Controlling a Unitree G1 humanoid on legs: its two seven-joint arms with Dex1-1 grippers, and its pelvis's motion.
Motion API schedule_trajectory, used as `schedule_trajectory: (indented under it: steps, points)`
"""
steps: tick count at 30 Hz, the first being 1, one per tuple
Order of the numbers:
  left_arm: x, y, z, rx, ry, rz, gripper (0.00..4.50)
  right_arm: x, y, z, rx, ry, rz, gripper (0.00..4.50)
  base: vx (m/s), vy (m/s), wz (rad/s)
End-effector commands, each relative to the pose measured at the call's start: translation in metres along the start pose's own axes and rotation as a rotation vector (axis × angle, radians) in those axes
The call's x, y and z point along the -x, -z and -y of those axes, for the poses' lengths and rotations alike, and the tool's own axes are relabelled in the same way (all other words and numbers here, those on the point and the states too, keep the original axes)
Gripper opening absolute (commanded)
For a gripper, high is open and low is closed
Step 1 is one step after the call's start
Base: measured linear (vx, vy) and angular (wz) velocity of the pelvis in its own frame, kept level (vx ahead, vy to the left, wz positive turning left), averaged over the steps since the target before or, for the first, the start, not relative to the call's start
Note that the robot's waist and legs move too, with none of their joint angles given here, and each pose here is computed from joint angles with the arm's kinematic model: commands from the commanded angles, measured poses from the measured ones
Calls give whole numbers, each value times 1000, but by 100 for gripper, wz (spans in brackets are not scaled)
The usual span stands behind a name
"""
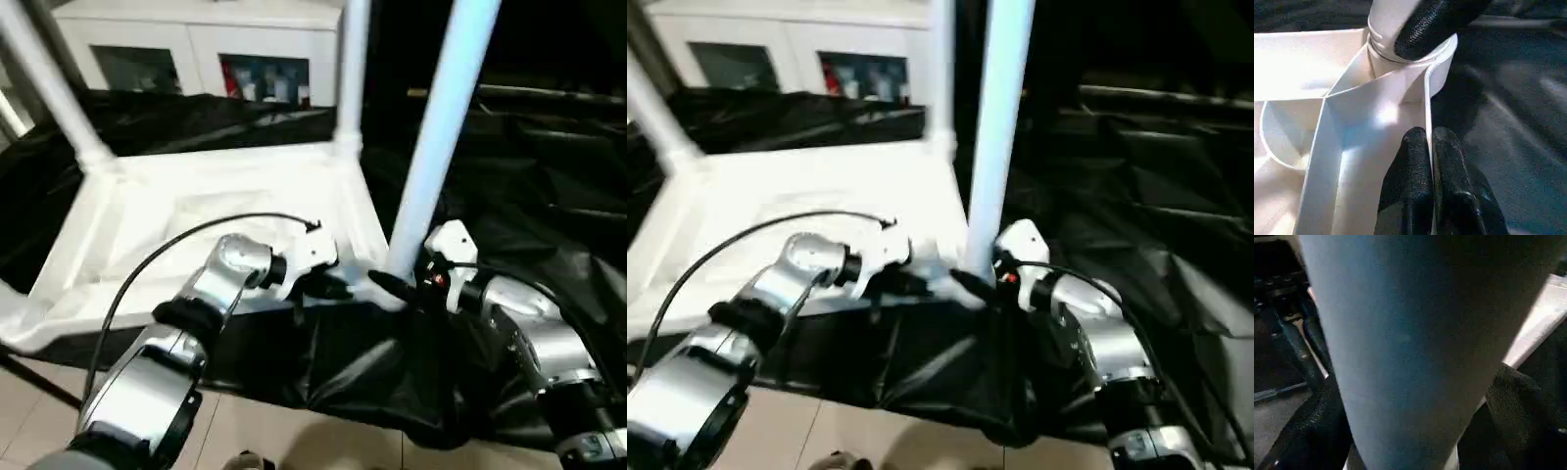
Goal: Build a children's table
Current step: Rotate leg to tighten
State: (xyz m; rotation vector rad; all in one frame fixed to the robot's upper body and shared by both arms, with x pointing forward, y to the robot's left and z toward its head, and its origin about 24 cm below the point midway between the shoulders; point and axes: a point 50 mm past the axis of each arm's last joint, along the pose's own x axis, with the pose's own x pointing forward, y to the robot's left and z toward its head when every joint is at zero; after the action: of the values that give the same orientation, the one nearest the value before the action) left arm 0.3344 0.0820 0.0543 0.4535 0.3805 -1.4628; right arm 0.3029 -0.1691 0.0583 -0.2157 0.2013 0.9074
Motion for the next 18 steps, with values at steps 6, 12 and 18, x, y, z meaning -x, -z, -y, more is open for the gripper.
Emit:
schedule_trajectory:
  steps: [6, 12, 18]
  points:
    - [5, -11, -2, -46, 8, 22, 0, 6, 6, -3, 26, -57, -64, 391, 0, 0, 0]
    - [7, -9, -1, -38, 6, 15, 0, 13, 7, -7, 19, -109, -87, 391, 0, 0, 0]
    - [8, -9, -2, -36, -1, 11, 0, 13, 5, 1, 6, -54, -66, 391, 0, 0, 0]
